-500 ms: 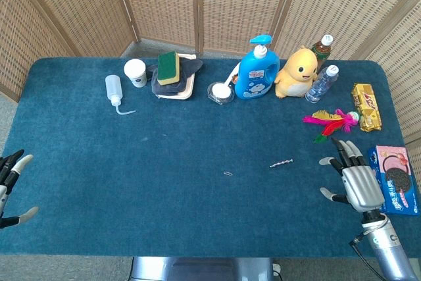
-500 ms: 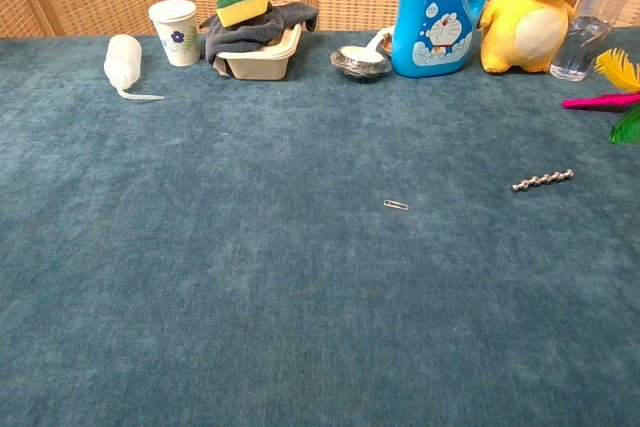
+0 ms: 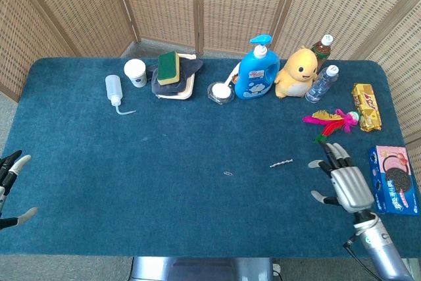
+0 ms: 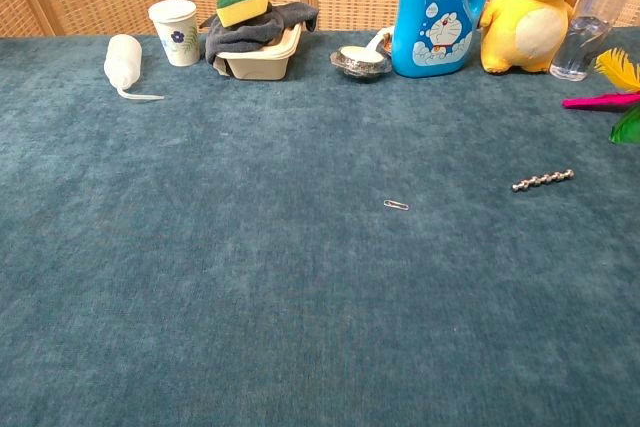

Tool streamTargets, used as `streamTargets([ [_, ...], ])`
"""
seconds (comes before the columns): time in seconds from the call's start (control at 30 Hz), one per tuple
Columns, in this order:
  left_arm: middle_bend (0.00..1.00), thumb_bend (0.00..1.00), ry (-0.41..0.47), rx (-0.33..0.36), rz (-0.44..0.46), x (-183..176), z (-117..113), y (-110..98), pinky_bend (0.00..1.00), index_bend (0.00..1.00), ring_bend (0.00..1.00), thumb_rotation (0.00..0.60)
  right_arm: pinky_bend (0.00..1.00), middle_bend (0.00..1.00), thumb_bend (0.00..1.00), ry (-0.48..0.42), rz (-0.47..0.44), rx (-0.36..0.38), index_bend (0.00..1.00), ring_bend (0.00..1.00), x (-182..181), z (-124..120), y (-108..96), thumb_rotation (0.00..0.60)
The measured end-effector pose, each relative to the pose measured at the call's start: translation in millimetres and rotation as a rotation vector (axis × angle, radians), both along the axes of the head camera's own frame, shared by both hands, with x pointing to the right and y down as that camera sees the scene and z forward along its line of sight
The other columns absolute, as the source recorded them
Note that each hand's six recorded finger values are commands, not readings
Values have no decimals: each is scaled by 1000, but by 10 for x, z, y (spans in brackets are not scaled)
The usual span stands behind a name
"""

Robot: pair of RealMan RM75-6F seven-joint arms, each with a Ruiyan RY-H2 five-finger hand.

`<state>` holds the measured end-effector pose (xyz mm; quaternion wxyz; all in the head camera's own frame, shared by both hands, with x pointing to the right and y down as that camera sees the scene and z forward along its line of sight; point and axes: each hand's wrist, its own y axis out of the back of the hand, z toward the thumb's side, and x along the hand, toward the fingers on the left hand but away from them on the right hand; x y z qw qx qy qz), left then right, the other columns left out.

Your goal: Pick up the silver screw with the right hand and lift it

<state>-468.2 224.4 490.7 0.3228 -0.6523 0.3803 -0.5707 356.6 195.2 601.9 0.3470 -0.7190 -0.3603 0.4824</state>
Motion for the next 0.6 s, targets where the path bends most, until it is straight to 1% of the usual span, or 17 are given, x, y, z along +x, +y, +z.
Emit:
streamTargets([
  [0.13,0,270,-9,-4,-15,-37,19,-16,0,0,0,600,0,0,244,-2,-48,-44,370,0,-201,159,-89,600],
  [0.33,0,270,-18,-8,-31,-81,41,-43,0,0,0,600,0,0,255,16,-103,-105,391,0,-498,408,-276,600],
  [0.47,0,270,-19,-6,-40,-106,34,-46,0,0,0,600,0,0,255,40,-115,-114,402,0,-643,547,-424,600],
  [0.6,0,270,-20,-7,-42,-118,33,-44,0,0,0,600,0,0,270,72,-121,-118,407,0,-703,666,-517,600],
])
